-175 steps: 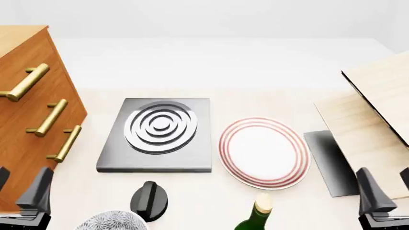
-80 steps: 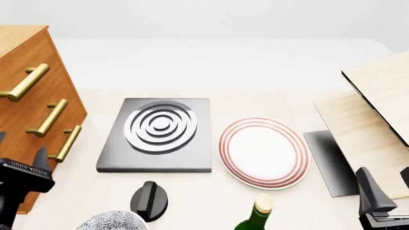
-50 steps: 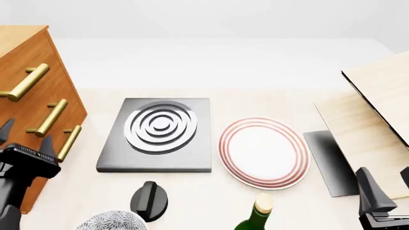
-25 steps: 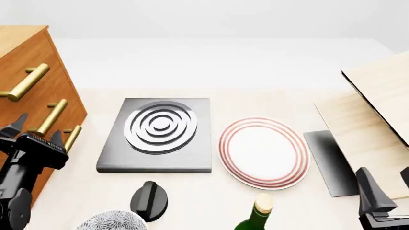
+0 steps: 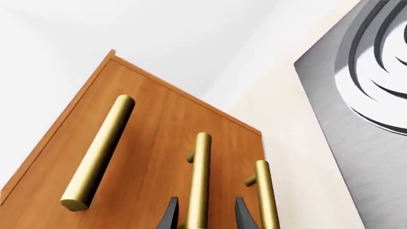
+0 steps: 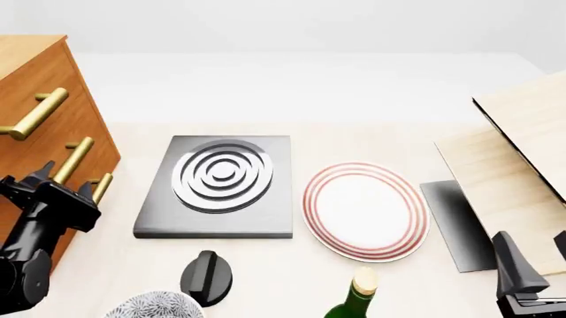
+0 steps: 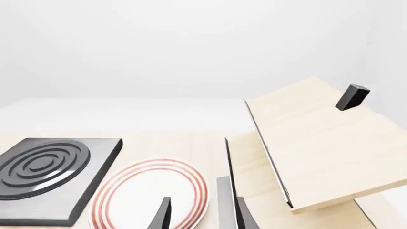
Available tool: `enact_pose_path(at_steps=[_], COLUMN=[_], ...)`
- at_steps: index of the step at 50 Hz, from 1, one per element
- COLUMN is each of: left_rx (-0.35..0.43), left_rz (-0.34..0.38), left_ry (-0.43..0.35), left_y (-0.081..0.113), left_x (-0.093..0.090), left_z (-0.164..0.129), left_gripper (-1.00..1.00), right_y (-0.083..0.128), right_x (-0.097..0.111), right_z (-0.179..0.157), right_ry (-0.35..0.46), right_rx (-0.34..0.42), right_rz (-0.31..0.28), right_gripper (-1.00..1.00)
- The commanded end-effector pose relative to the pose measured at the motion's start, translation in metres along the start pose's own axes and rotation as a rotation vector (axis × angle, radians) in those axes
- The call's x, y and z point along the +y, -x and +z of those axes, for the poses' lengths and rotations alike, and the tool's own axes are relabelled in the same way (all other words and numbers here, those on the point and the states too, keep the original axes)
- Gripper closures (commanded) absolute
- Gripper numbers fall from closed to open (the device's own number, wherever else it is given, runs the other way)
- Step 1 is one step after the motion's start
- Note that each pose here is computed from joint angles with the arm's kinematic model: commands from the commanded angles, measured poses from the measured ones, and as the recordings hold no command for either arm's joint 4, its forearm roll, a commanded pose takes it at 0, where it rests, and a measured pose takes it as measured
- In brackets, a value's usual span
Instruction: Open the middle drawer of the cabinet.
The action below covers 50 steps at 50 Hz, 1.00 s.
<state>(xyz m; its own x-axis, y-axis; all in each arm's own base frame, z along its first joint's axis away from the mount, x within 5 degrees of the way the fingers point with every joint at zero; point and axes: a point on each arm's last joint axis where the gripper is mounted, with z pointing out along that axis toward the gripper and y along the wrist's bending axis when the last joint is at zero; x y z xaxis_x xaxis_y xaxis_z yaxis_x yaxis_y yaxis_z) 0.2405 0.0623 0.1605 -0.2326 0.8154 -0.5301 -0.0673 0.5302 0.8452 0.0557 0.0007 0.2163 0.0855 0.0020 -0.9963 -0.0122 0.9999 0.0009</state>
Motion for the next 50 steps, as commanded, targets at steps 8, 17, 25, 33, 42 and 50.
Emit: enact_pose_path(at_steps=[8, 17, 25, 33, 42, 50], left_rx=[0.105, 0.102, 0.107, 0.053, -0.026, -0.085], left_rz=[0.019, 0.049, 0.096, 0.202, 0.309, 0.373], left_ry=[0.075, 0.102, 0.11, 0.135, 0.152, 0.129], left_y=[-0.03, -0.026, -0.027, -0.01, 0.012, 0.028], left_x=[0.011, 0.02, 0.023, 0.029, 0.03, 0.02], left_z=[0.03, 0.019, 0.019, 0.02, 0.023, 0.023], left_gripper=[-1.0, 1.0, 1.0, 1.0, 1.0, 1.0], right_y=[0.0, 0.0, 0.0, 0.0, 0.0, 0.0], right_x=[0.0, 0.0, 0.0, 0.0, 0.0, 0.0], right_z=[0.0, 0.0, 0.0, 0.0, 0.0, 0.0], right_ry=[0.0, 0.0, 0.0, 0.0, 0.0, 0.0], right_rx=[0.0, 0.0, 0.0, 0.0, 0.0, 0.0], right_rz=[0.0, 0.0, 0.0, 0.0, 0.0, 0.0], right_gripper=[-1.0, -1.0, -1.0, -1.0, -1.0, -1.0])
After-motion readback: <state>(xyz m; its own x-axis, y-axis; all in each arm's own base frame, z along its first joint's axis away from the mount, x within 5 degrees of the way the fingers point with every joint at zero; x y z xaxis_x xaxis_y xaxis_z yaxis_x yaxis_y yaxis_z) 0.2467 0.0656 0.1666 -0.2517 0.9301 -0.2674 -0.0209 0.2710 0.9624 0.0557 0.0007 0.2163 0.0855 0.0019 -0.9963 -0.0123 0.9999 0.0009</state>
